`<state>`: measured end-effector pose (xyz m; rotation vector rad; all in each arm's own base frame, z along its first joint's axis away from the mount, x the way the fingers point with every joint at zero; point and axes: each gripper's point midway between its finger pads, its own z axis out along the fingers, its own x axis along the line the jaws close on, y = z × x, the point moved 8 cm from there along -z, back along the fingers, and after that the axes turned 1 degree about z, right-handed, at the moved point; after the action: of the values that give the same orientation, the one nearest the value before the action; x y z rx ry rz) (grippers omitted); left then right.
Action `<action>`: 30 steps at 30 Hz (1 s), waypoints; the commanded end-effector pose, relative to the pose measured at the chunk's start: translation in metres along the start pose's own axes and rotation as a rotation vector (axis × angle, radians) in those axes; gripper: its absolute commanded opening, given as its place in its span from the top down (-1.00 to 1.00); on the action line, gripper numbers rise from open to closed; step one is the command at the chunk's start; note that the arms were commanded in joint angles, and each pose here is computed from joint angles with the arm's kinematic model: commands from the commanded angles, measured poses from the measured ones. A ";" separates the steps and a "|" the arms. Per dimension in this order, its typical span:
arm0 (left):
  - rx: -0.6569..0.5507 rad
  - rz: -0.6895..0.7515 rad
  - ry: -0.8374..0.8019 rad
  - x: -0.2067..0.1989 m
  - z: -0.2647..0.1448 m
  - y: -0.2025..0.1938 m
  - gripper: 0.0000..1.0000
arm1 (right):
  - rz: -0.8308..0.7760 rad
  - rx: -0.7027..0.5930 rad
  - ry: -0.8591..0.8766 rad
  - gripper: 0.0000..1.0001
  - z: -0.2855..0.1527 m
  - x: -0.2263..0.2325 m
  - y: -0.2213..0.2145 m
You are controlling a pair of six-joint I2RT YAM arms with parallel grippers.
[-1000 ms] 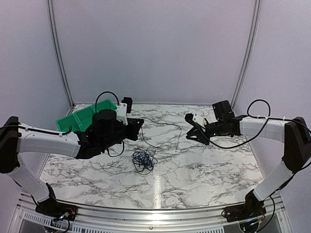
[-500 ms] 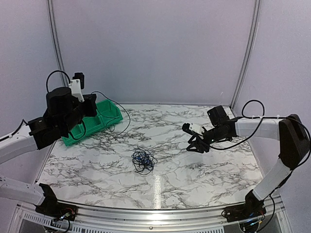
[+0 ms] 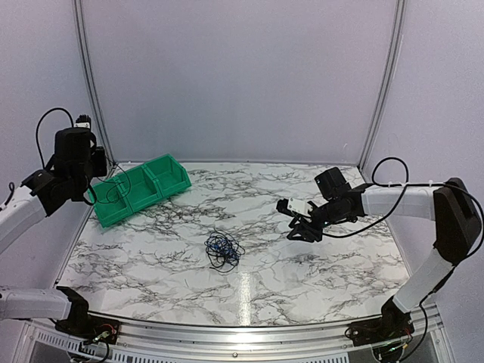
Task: Untangle the cables
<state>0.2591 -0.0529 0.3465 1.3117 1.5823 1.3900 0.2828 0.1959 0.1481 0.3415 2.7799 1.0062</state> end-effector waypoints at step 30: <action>0.294 -0.074 0.254 0.067 0.144 -0.062 1.00 | -0.053 0.012 -0.048 0.21 -0.009 -0.002 0.010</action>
<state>0.3470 0.0461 0.2603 1.3573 2.0369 1.3723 0.2832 0.1937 0.1497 0.3268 2.7637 0.9521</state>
